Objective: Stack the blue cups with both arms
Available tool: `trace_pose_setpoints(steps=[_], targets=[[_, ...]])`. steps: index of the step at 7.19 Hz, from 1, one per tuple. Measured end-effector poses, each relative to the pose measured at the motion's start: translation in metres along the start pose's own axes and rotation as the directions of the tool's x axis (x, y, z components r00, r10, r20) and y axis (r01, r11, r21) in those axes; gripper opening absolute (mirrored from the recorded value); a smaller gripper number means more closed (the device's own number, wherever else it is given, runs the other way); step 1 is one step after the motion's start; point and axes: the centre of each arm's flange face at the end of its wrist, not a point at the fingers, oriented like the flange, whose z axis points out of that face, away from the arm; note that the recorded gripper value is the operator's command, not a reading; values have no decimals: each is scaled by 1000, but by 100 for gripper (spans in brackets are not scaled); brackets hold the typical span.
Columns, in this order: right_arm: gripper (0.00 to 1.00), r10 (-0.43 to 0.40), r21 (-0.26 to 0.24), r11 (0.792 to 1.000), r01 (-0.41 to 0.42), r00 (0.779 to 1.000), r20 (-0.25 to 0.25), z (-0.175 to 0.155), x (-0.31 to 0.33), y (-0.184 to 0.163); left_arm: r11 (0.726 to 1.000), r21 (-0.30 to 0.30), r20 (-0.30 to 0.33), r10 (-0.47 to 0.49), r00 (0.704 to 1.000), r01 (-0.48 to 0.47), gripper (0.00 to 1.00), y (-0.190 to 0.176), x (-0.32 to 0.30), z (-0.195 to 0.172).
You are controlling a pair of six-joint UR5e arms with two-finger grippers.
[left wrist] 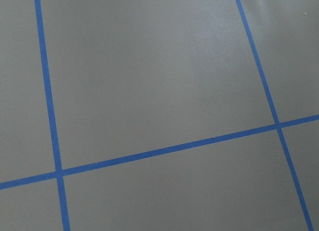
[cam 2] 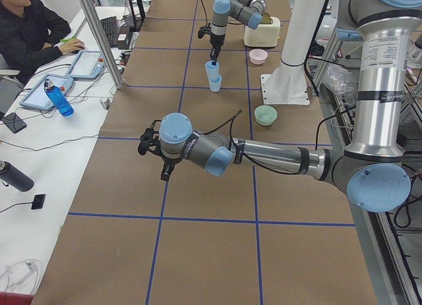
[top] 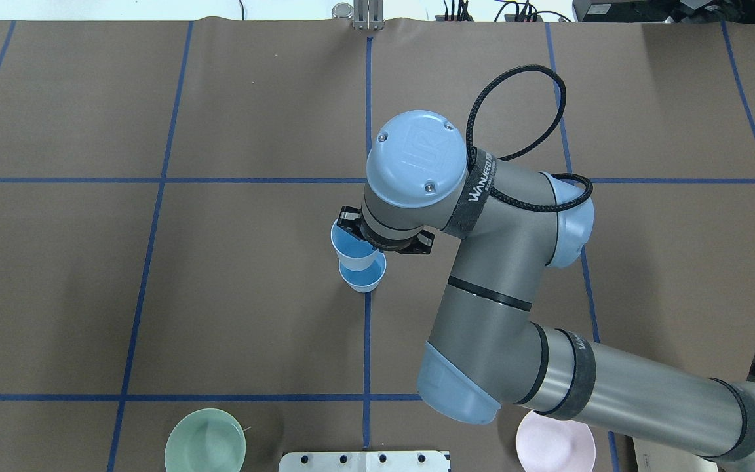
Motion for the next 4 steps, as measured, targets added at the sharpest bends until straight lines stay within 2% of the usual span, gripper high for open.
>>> trace_pose_setpoints(steps=[4], targets=[[0,0,5,1000,0,1000,-7,6,13,8,1000,15,-1,6,1000,-6,98,1,-15,-10]])
